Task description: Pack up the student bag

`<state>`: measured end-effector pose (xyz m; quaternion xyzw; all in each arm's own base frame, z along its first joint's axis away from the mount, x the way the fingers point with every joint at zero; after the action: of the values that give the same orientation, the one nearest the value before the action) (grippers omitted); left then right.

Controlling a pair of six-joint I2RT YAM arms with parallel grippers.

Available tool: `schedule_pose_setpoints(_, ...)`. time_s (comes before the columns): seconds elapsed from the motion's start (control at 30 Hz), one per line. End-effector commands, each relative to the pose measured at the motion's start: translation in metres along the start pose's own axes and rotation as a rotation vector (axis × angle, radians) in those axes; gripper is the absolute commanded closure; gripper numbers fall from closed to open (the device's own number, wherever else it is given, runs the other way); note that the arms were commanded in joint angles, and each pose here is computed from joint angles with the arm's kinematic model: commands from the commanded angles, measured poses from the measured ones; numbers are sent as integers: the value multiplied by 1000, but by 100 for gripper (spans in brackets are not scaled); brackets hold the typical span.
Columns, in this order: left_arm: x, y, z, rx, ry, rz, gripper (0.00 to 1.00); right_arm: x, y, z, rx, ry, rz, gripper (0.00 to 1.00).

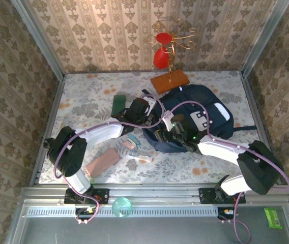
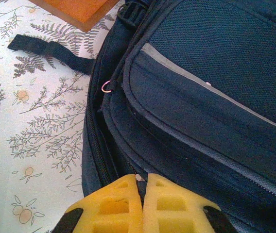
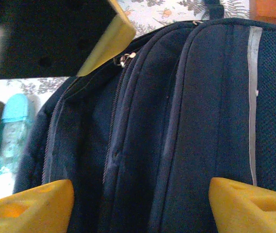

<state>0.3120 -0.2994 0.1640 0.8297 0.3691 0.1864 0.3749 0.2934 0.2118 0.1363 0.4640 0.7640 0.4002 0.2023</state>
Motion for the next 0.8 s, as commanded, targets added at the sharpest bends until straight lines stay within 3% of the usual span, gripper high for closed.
schedule_pose_setpoints(0.0,-4,7,-16,-23,-14,-13,100,-5,16,8,-51,-62,6,28)
schedule_pose_setpoints(0.13,-2,5,-14,-20,-5,-13,100,-12,12,13,-38,-101,11,41)
schedule_pose_setpoints(0.33,2,1,-8,0,25,1,100,-16,7,5,-48,-107,25,76)
schedule_pose_setpoints(0.53,8,2,-4,8,50,4,100,-15,-1,-19,-57,-74,60,100)
schedule_pose_setpoints(0.77,22,4,4,15,90,4,100,-15,-13,-53,-60,62,156,100)
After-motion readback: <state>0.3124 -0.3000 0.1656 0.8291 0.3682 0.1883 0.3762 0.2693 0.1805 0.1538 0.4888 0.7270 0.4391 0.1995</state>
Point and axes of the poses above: each hand's point on the last joint's axis, 136 mm out from that joint toward the fingers, its own z axis out along the fingers, its own x axis along the line the jaws close on, y = z × x, the point moved 5 cm from there along -z, back along the fingers, and after that the axes turned 6 degrees about z, right-handed, at the moved point
